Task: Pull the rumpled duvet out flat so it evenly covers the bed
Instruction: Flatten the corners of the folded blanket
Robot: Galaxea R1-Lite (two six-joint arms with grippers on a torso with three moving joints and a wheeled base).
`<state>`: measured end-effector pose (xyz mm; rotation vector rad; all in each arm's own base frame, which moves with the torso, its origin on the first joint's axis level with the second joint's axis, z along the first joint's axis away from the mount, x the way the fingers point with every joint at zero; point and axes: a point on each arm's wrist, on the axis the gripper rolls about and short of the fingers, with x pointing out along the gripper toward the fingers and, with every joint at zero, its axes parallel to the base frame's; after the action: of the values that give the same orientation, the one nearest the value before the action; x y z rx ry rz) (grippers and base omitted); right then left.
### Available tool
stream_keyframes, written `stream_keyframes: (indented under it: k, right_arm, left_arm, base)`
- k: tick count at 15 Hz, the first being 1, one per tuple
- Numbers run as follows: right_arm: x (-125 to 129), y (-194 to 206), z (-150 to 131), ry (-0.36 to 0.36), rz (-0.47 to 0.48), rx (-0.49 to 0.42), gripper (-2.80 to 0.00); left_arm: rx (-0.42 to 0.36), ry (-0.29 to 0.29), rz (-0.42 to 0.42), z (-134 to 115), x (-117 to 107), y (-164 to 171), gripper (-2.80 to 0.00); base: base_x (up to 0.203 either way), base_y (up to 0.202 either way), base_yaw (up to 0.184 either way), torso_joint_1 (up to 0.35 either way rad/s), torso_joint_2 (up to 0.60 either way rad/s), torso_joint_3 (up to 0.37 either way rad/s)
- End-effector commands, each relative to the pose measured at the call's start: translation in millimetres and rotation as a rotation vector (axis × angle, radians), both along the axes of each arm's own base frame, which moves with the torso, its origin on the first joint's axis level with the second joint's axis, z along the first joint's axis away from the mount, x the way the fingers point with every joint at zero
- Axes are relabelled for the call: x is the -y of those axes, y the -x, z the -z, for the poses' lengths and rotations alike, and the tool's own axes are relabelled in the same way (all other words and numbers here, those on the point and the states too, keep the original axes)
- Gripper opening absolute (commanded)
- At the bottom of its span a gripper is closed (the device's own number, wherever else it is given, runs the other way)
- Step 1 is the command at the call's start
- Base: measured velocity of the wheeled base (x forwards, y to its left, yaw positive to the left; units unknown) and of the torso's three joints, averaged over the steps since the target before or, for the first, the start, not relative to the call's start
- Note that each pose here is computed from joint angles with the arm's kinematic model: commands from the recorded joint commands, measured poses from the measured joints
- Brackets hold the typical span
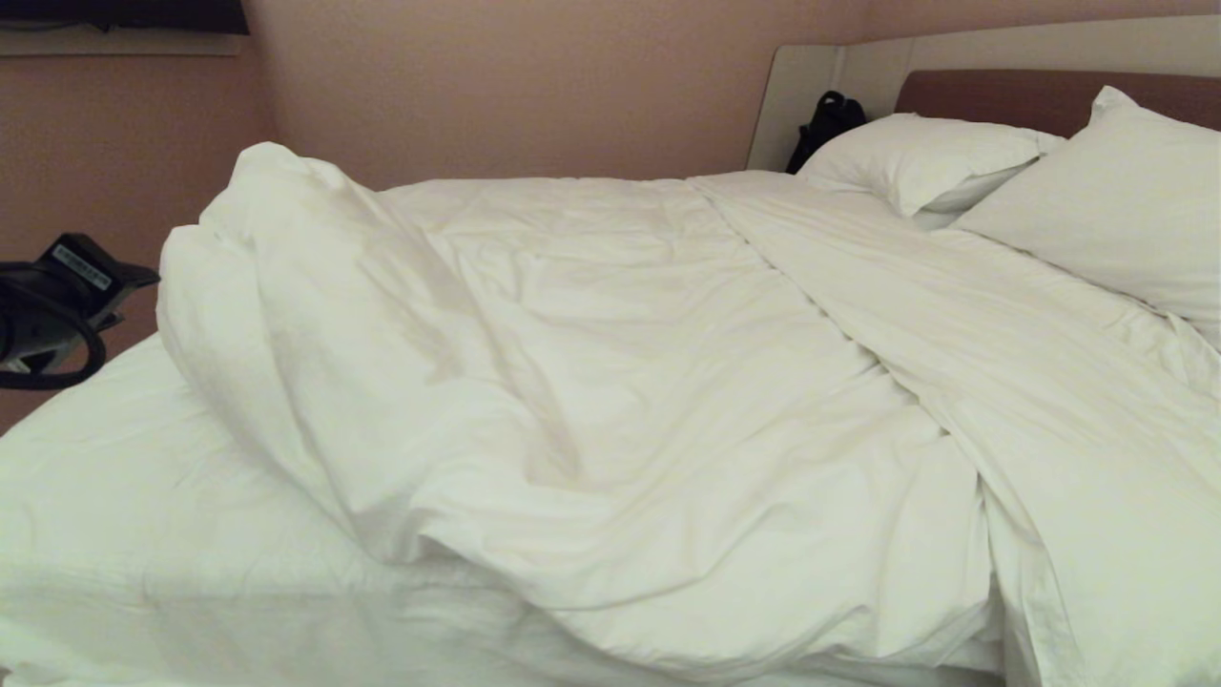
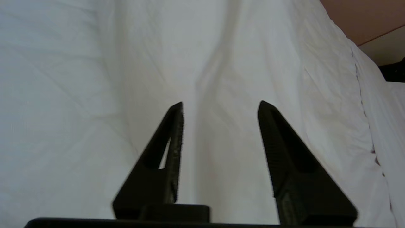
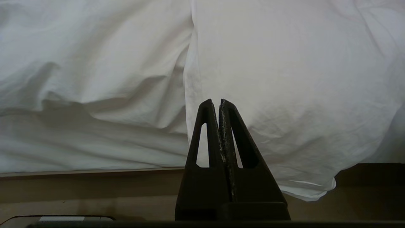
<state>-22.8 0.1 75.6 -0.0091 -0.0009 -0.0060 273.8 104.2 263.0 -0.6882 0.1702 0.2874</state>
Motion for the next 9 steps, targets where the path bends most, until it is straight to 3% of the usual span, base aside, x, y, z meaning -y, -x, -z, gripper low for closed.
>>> stream_keyframes:
  k: [1,5,9]
  right_arm:
    - [0,0,0,0.000,0.000,0.001,-2.80]
    - [0,0,0,0.000,0.000,0.001,-2.80]
    - [0,0,0,0.000,0.000,0.001,-2.80]
  left_arm:
    - [-0.051,0.065,0.008,26,-48,-29,-2.80]
    - [-0.064,0.090,0.047,48,-89,-62,-2.80]
    - [-0.097,0.036,0.080,78,-115,-98,-2.80]
  base:
    - [0.000,0.000,0.000,0.000,0.00,0.000]
    - [0.000,0.000,0.000,0.000,0.00,0.000]
    - [0.000,0.000,0.000,0.000,0.00,0.000]
